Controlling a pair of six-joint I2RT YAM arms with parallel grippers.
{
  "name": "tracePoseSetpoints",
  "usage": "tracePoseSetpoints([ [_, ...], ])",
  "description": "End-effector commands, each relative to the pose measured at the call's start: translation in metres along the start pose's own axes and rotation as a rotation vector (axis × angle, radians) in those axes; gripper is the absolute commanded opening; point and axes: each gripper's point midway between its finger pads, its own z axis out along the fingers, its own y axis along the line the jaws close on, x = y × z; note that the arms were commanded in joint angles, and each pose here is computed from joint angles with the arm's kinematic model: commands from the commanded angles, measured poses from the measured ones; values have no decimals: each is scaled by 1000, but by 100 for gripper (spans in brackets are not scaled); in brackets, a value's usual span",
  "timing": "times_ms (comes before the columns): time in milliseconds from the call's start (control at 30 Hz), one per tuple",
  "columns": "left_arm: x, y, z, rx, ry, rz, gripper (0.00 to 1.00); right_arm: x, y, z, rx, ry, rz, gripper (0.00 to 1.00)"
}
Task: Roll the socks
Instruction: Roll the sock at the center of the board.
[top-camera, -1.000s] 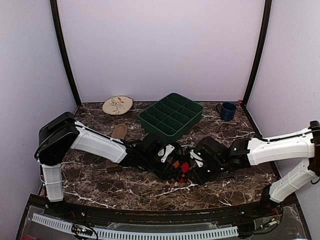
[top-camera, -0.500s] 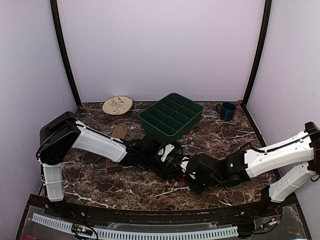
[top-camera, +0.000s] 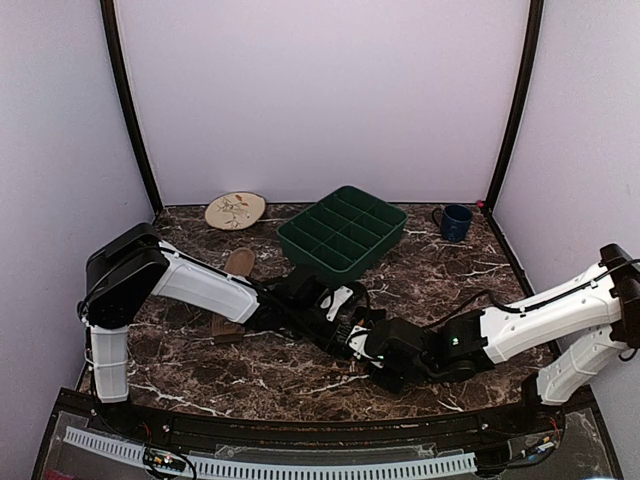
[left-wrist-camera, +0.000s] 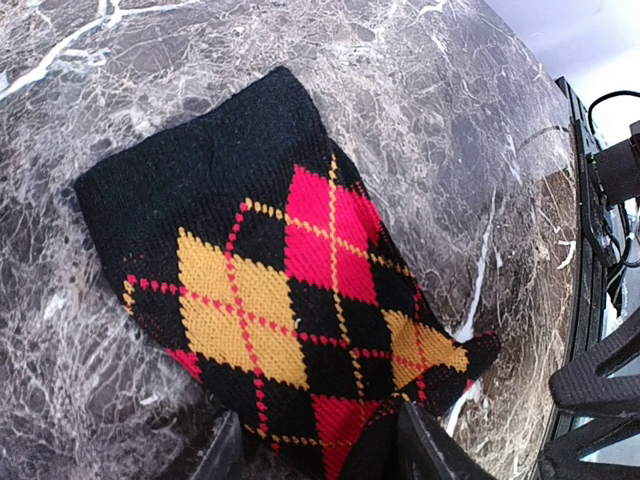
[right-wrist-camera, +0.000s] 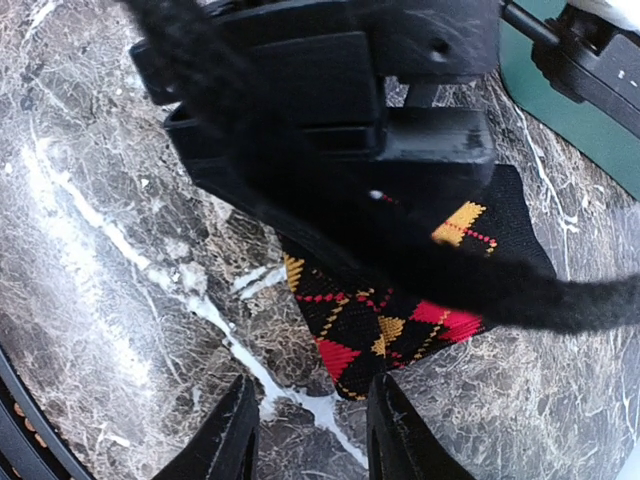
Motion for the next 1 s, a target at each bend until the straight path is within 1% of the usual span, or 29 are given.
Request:
tracePoseSetpoints([
  [0, 126, 47, 12, -143, 385, -164, 55, 0, 5, 5, 1, -12, -36, 35],
  [300, 125, 49, 16, -150, 398, -172, 55, 6, 11, 15, -12, 12, -80, 31],
  [400, 124, 49, 16, -153, 403, -176, 55, 9, 15, 23, -17, 43, -110, 29],
  [567, 125, 50, 16, -157, 411, -178, 55, 9, 7, 28, -11, 70, -76, 28],
  [633, 125, 50, 16, -156, 410, -180, 55, 17, 6, 36, -10, 110, -81, 28],
  [800, 126, 51, 17, -155, 414, -181, 55, 17, 0, 40, 2, 128, -88, 28],
  [967, 124, 52, 18, -152, 415, -182, 55, 26, -6, 46, -1, 175, -85, 27],
])
